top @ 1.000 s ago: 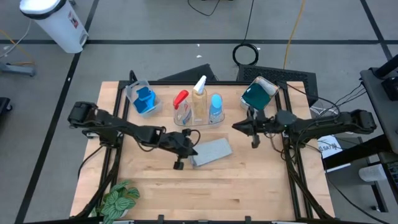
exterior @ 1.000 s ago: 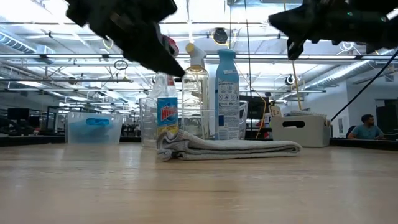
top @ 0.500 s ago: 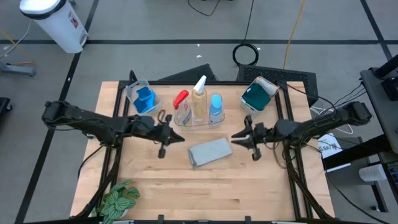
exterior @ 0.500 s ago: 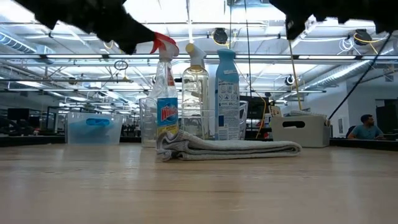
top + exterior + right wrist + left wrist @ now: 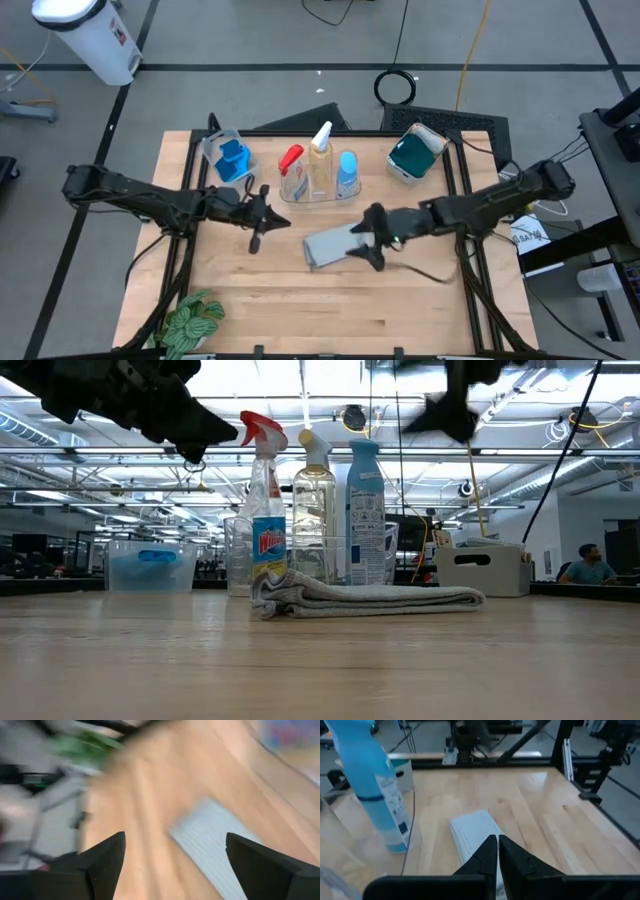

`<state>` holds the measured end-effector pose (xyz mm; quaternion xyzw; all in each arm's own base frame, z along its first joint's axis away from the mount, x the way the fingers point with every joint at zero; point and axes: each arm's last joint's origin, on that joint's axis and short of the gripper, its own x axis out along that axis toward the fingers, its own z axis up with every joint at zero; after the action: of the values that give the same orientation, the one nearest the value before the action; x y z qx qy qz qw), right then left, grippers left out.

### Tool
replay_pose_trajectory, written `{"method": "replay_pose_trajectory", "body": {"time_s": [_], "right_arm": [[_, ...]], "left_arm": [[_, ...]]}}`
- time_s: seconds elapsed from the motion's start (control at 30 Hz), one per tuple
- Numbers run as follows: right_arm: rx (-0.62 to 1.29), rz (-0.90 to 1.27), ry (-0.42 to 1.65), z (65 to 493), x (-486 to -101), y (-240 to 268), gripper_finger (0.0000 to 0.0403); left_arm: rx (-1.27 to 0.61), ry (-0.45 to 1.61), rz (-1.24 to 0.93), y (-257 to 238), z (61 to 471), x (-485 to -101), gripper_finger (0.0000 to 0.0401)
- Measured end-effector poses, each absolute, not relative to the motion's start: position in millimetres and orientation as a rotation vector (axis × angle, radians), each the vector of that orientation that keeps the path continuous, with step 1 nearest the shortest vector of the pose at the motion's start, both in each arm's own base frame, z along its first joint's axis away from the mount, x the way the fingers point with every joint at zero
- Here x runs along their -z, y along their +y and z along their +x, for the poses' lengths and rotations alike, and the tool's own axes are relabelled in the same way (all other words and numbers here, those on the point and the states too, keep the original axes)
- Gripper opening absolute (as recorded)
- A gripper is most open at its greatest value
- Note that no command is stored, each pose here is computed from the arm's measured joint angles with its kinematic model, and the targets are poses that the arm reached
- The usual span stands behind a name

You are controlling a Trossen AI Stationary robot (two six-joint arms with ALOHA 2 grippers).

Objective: Pick & Place Kitchen Items
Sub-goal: Put the gray microfiber towel into the gray bin

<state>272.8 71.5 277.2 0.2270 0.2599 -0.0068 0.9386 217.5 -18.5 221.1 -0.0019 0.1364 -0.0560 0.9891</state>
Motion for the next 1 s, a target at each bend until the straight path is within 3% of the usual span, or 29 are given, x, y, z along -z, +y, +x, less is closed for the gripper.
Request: {"method": "replay_pose_trajectory", "body": {"time_s": [0.13, 0.37, 0.77, 1.0], "right_arm": [[0.201, 0.644, 0.737, 270, -256, 46, 0.0323], [0.337, 0.897, 0.877, 255, -209, 6, 0.0308], [0.330, 1.038, 0.878, 232, -141, -7, 0.0303], [0.287, 1.084, 0.881, 250, -119, -2, 0.0291]], "left_arm": [[0.112, 0.290, -0.003, -18, 217, -220, 0.0019], [0.111, 0.318, -0.006, -18, 216, -217, 0.0019], [0.104, 0.327, 0.003, -18, 216, -216, 0.0019], [0.102, 0.326, 0.002, -18, 216, -216, 0.0019]]}}
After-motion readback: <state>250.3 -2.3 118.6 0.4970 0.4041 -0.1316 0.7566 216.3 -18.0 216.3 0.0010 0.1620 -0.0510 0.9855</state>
